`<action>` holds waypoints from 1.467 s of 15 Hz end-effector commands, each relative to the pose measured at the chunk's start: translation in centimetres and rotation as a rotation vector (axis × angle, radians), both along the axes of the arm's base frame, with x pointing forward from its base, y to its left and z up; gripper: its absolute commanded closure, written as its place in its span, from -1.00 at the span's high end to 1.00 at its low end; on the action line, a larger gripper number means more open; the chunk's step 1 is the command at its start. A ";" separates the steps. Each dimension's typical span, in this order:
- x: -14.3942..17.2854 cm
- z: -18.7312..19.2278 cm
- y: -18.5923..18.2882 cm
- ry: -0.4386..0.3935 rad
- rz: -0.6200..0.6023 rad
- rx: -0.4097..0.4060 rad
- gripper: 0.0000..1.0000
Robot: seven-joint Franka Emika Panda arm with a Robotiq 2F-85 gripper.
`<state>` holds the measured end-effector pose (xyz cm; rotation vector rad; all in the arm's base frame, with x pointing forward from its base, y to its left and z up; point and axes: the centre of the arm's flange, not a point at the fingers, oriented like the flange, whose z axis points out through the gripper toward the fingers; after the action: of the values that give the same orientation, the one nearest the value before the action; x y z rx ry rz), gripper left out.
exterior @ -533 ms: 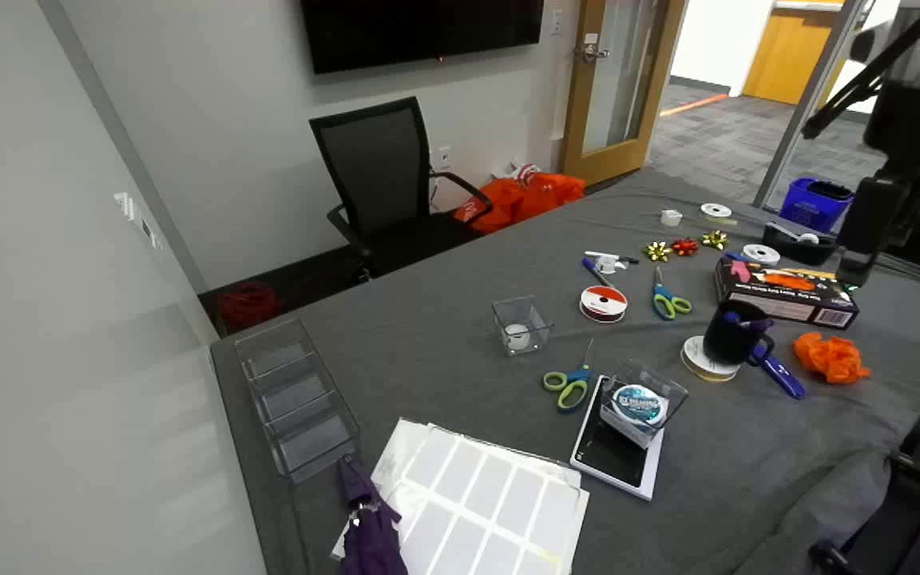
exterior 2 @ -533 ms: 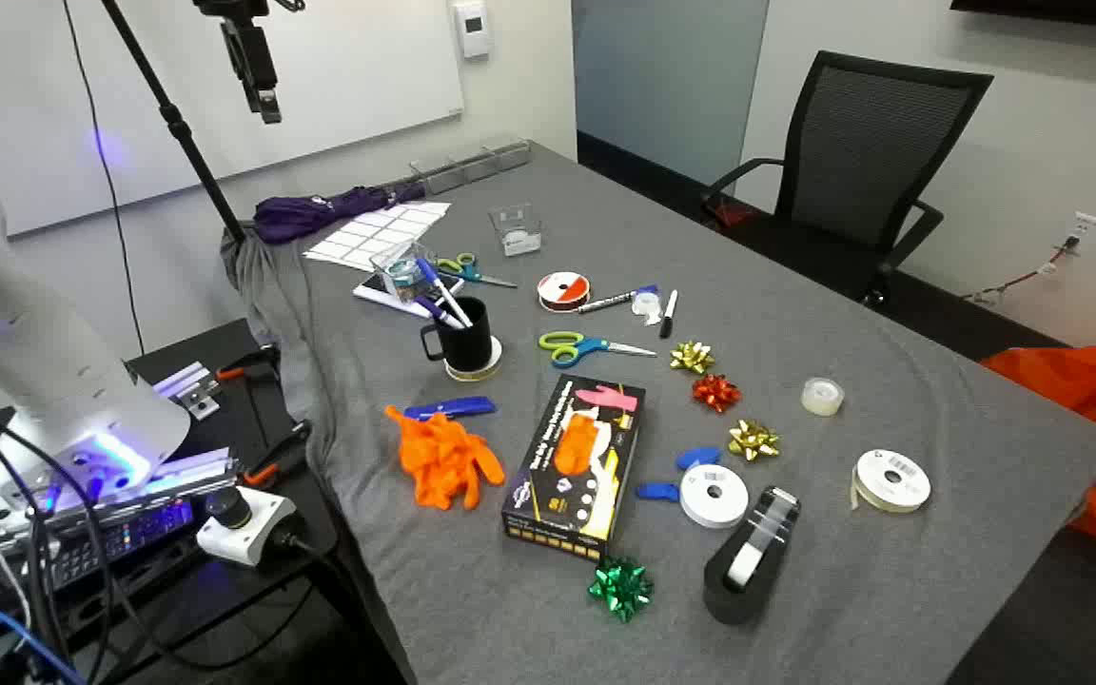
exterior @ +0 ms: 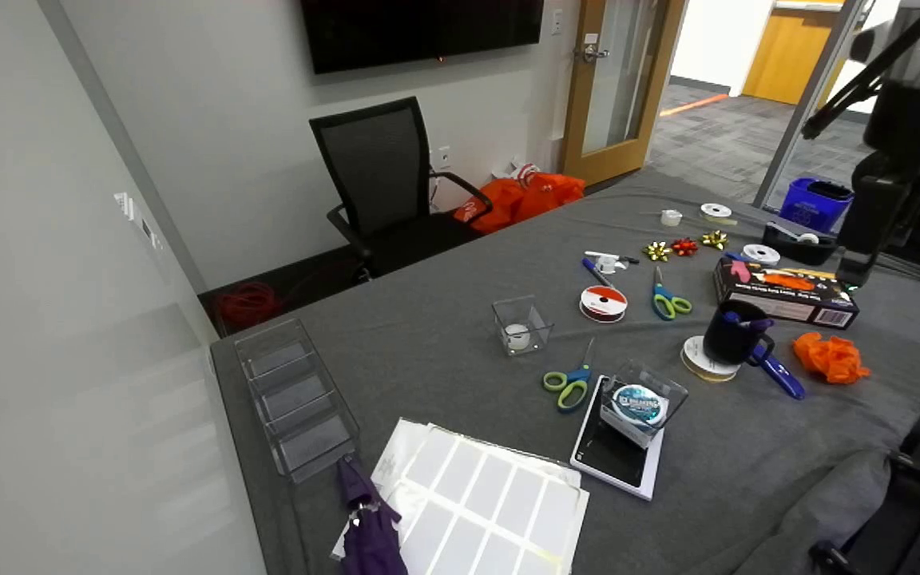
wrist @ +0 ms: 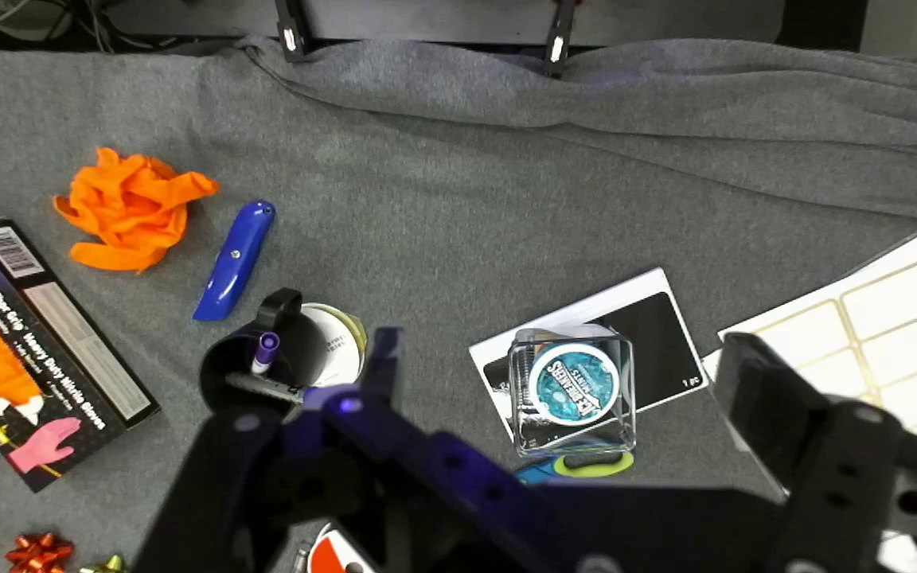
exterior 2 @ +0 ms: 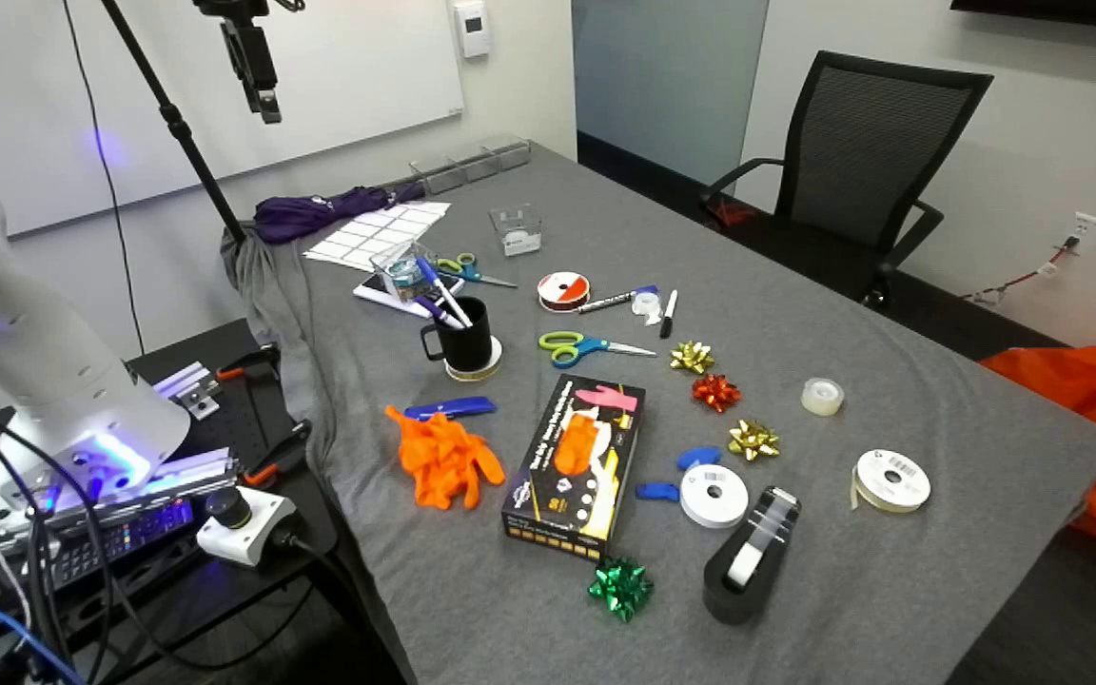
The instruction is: Remove the black cup from the white object and put it on the table
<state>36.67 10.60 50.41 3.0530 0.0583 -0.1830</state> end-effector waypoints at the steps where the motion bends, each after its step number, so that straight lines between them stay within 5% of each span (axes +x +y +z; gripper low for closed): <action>1: 1.0 -0.6 -1.6 -0.004 -0.043 0.032 1.00; 5: 3.0 -3.1 -7.0 -0.025 -0.079 0.109 1.00; 12: 4.9 -12.4 -15.5 -0.066 0.044 0.125 1.00; 17: 2.6 -19.2 -17.3 -0.088 0.116 0.158 1.00; 22: 2.5 -21.8 -18.6 -0.191 0.134 0.237 1.00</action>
<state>39.19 -7.12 30.57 3.2282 0.2529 0.0454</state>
